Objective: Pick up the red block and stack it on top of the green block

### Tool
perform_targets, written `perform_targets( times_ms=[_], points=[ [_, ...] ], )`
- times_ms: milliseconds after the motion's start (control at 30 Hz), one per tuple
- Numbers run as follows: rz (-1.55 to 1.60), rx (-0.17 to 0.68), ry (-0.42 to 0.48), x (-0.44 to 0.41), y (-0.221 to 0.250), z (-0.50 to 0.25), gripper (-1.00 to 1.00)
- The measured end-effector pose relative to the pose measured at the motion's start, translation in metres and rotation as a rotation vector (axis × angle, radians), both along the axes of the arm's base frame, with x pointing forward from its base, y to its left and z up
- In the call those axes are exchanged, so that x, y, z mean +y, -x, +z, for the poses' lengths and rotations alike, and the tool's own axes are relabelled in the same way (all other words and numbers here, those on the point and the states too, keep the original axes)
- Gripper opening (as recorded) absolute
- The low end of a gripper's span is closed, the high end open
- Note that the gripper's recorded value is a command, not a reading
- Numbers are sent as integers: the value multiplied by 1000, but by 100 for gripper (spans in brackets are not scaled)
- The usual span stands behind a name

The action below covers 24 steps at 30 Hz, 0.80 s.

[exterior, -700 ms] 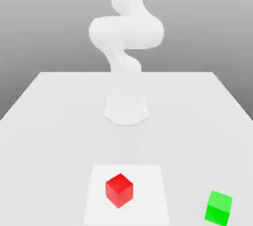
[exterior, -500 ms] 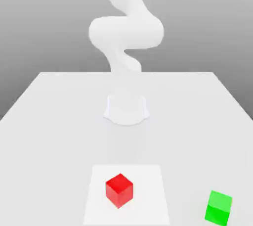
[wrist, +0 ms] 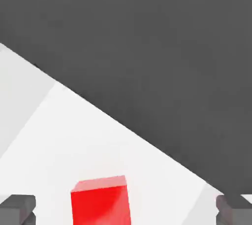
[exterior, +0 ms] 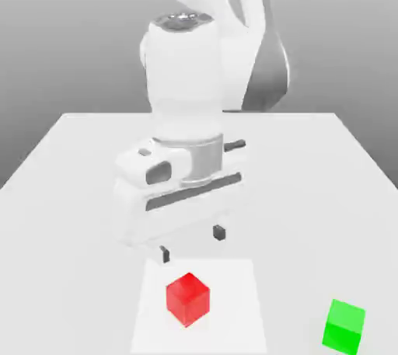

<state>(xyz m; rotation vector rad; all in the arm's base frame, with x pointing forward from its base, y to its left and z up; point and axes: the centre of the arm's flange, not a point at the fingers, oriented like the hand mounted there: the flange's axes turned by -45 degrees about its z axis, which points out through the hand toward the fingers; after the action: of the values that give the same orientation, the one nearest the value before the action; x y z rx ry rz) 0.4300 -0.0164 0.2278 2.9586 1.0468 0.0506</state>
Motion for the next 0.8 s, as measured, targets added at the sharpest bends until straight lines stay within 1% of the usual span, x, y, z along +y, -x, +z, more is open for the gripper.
perform_targets(
  times_ms=[67, 200, 233, 467, 633, 700, 800],
  points=[
    [23, 23, 7, -1, 5, -27, 0],
    [30, 30, 9, -1, 7, -73, 0],
    [30, 31, 9, -1, 7, -80, -100],
    [30, 32, 8, -1, 8, -80, -100],
    [31, 32, 9, -1, 7, -32, -100],
    [72, 32, 10, 24, -4, -17, -100],
    [179, 32, 14, 95, -26, -3, -100]
  ],
)
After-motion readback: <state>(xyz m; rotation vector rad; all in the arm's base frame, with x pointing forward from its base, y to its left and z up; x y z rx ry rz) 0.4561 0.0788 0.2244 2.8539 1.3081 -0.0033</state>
